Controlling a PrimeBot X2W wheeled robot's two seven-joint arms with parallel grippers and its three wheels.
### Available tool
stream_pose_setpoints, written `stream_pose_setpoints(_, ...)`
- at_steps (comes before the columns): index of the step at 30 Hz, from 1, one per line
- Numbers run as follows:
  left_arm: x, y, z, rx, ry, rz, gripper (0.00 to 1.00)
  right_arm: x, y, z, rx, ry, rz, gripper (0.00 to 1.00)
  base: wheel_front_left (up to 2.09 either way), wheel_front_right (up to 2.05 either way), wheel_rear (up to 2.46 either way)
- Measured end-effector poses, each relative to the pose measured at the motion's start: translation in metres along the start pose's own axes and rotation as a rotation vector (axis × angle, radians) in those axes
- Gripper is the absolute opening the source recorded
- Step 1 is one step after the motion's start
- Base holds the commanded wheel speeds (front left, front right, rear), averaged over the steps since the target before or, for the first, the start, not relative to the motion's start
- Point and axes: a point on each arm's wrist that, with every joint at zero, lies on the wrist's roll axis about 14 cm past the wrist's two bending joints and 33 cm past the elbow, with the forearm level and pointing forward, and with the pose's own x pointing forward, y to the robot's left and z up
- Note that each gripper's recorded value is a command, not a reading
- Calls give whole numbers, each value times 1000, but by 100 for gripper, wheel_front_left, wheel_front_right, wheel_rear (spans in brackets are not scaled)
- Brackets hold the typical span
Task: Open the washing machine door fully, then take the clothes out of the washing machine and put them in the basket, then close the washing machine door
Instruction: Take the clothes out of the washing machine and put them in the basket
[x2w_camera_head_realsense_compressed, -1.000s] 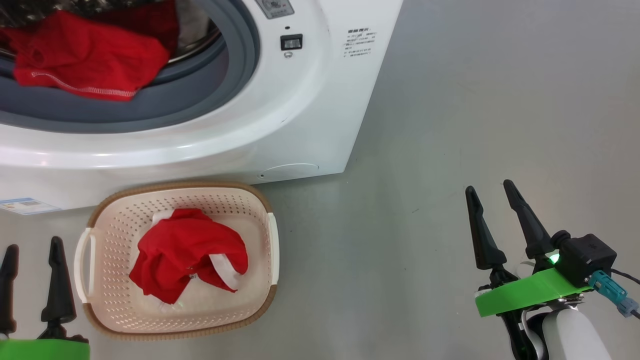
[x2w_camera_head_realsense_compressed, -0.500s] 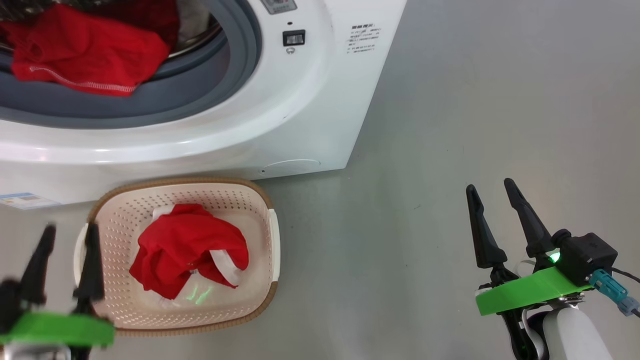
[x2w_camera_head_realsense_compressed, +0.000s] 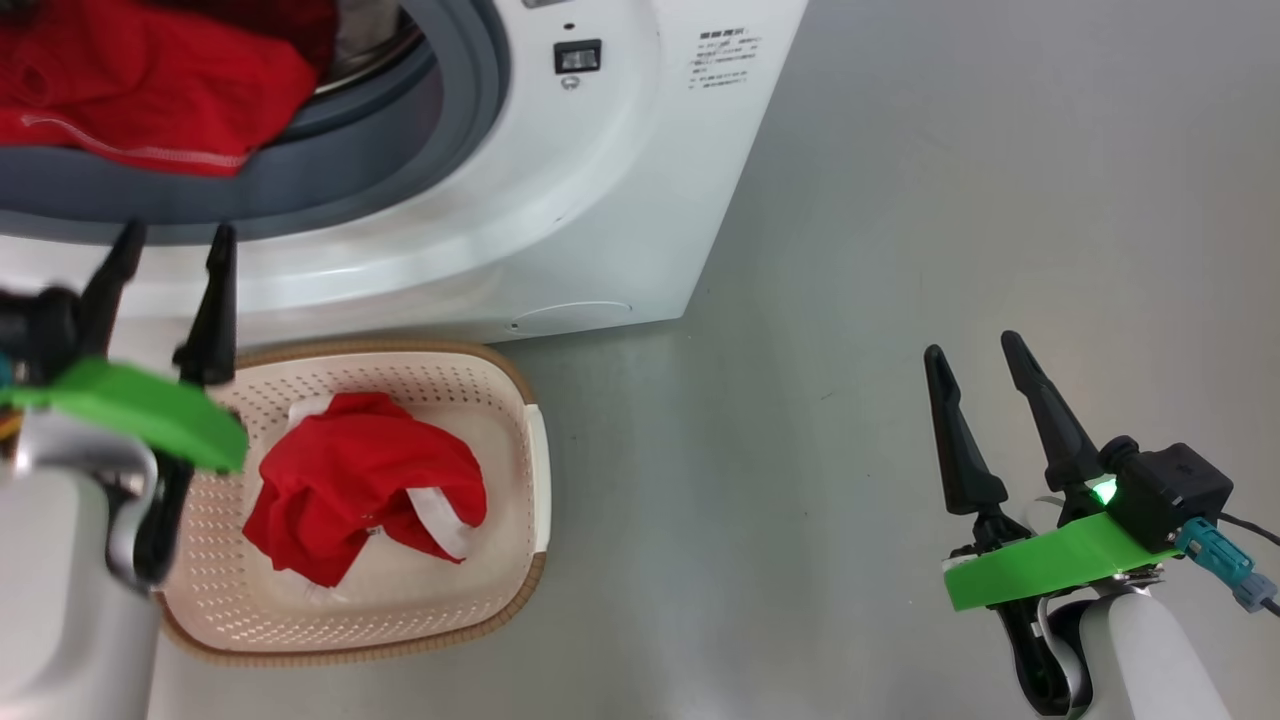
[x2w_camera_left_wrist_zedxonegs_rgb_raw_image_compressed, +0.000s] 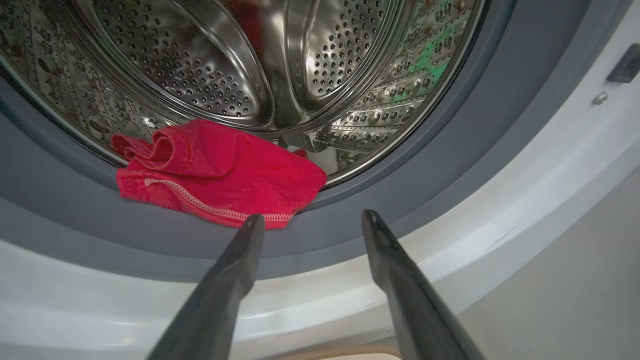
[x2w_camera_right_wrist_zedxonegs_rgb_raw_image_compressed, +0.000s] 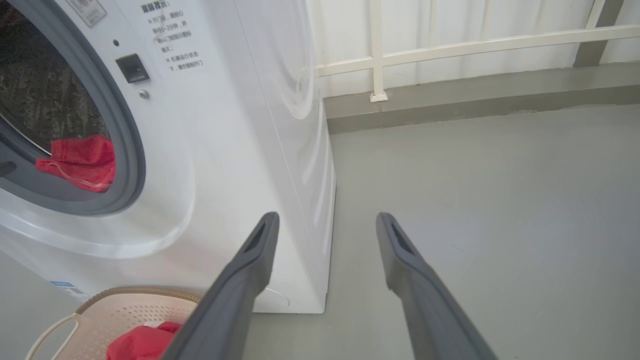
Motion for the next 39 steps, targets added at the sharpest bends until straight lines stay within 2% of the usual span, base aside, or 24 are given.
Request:
stream_pose_setpoints(9, 42, -3, 3, 80, 114, -19, 100, -1, -2, -4, 2, 13, -5, 100, 0, 0, 0)
stream_pose_setpoints(25, 78, 3, -24, 211, 317, -15, 100, 2, 0, -9, 7, 25, 4, 100, 0, 0, 0)
stream_pose_setpoints(32, 91, 14, -39, 254, 392, 5, 100, 9, -2, -6, 13, 11, 3, 100, 0, 0, 0)
stream_pose_setpoints(39, 101, 22, -54, 248, 422, 21, 100, 6, -8, -12, 17, 30, -15, 100, 0, 0, 0)
